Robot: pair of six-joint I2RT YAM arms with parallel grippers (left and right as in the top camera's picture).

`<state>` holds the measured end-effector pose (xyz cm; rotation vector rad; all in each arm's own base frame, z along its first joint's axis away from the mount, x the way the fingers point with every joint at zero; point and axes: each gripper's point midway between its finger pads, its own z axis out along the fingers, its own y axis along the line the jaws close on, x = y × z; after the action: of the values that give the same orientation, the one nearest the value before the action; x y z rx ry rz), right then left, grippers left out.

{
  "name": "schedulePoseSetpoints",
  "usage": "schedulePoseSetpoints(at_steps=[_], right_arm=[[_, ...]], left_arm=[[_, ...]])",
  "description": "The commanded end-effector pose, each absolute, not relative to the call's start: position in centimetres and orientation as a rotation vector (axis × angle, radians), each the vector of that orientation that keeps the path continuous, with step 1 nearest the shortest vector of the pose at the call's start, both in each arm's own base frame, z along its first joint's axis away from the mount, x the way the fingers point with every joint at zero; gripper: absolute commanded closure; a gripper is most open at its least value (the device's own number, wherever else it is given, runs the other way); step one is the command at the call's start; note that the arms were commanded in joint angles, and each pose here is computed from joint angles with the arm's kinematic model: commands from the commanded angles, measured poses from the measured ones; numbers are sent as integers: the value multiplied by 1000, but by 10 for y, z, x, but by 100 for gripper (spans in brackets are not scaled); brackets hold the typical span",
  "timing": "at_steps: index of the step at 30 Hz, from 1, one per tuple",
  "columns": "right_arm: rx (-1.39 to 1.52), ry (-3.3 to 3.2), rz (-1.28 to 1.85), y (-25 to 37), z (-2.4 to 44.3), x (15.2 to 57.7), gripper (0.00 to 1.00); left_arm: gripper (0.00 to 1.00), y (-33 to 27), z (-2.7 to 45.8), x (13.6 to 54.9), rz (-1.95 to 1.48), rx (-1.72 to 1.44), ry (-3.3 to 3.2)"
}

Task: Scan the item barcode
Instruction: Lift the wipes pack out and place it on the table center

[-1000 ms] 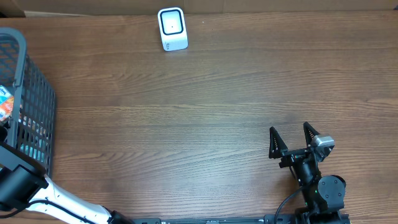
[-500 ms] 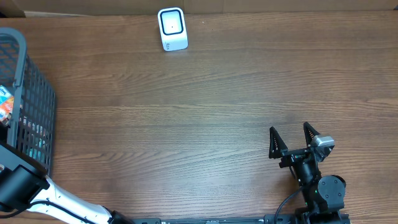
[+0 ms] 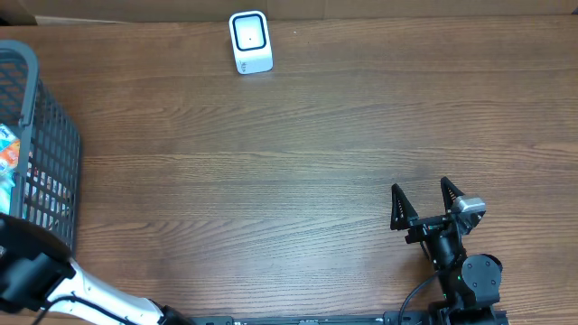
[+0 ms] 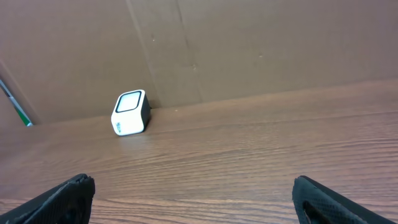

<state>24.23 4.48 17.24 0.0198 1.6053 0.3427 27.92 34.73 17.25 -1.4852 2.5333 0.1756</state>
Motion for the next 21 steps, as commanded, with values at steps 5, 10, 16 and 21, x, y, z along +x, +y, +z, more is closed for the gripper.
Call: schedulePoseSetpoints(at_steps=[5, 10, 16, 21], right_arm=[[13, 1600, 347, 46, 171, 242, 0], [13, 1600, 347, 46, 171, 242, 0], [13, 1600, 347, 46, 171, 242, 0], [13, 1600, 347, 46, 171, 242, 0]], left_arm=[[96, 303, 330, 305, 155, -1200, 2199], [96, 251, 401, 304, 132, -1006, 2080], [96, 164, 447, 302, 61, -753, 2060], [96, 89, 435, 310, -67, -544, 2196]])
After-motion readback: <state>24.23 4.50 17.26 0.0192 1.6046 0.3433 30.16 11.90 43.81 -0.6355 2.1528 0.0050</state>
